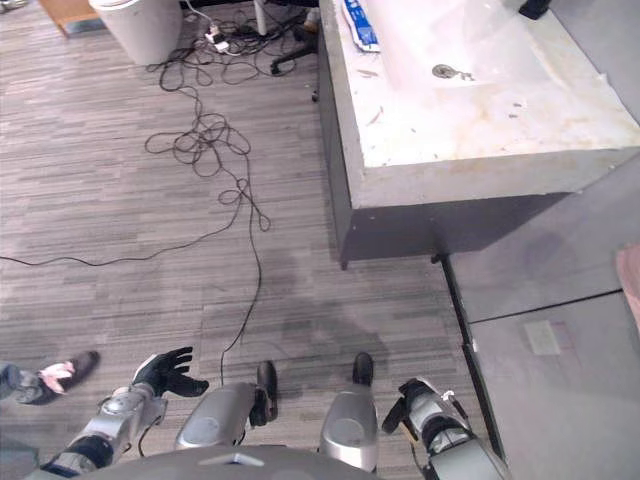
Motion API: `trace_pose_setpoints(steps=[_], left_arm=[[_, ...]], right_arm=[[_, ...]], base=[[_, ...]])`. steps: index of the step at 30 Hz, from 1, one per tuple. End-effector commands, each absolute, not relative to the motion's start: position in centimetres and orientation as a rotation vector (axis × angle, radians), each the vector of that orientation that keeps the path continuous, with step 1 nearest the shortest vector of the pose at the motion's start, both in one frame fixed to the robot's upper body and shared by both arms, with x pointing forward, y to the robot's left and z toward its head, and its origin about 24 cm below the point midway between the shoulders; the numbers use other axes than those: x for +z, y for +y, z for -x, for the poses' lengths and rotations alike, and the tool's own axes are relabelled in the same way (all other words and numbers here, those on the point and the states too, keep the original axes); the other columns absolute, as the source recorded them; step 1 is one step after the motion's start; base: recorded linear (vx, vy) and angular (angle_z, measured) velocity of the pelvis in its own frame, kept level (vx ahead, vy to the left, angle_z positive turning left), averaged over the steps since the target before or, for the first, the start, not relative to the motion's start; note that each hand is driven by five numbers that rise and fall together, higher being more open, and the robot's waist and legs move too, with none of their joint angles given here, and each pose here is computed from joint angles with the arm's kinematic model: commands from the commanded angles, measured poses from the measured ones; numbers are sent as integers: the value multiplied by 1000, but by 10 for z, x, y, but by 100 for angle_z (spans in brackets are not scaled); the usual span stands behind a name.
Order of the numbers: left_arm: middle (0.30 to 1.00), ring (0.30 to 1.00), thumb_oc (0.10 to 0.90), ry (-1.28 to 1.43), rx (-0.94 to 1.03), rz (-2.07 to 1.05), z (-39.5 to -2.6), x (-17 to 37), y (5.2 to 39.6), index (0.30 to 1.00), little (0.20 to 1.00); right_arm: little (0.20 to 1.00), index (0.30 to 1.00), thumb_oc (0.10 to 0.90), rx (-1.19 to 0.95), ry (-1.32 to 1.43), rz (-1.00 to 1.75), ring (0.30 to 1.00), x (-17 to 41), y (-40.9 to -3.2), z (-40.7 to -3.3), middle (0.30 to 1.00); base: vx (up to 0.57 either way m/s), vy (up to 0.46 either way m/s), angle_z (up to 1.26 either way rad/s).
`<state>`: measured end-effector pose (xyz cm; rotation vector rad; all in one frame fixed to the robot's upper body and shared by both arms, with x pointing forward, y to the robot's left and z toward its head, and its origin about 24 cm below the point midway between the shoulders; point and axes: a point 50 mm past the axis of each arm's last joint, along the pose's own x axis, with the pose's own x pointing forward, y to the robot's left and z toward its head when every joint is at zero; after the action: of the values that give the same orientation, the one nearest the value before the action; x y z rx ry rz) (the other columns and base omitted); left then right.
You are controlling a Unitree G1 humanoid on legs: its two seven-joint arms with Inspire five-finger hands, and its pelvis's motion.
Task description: Organize the bathroom.
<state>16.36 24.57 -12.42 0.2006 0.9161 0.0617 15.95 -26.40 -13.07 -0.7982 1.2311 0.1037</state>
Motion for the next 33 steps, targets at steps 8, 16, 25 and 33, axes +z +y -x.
trace_pose_setpoints(steps=[8, 16, 25, 33], left_arm=[[900, 900, 800, 829, 241, -228, -163, -106, 285, 900, 900], [900, 900, 800, 758, 207, -154, -178, -107, 260, 900, 900], [900, 900, 800, 739, 172, -166, -181, -103, 259, 900, 900], [900, 900, 800, 749, 139, -194, -189, -102, 255, 900, 900]], right_arm=[[900, 900, 800, 220, 1067, 969, 900, -114, -272, -179, 900], [900, 900, 800, 155, 1080, 945, 900, -114, -276, -180, 900], [900, 900, 800, 78, 1050, 931, 900, -107, -281, -192, 900], [900, 900, 800, 77, 1057, 950, 900, -107, -287, -186, 900]], base=[[72, 14, -33], [113, 17, 22], [121, 398, -14], [99, 455, -22]])
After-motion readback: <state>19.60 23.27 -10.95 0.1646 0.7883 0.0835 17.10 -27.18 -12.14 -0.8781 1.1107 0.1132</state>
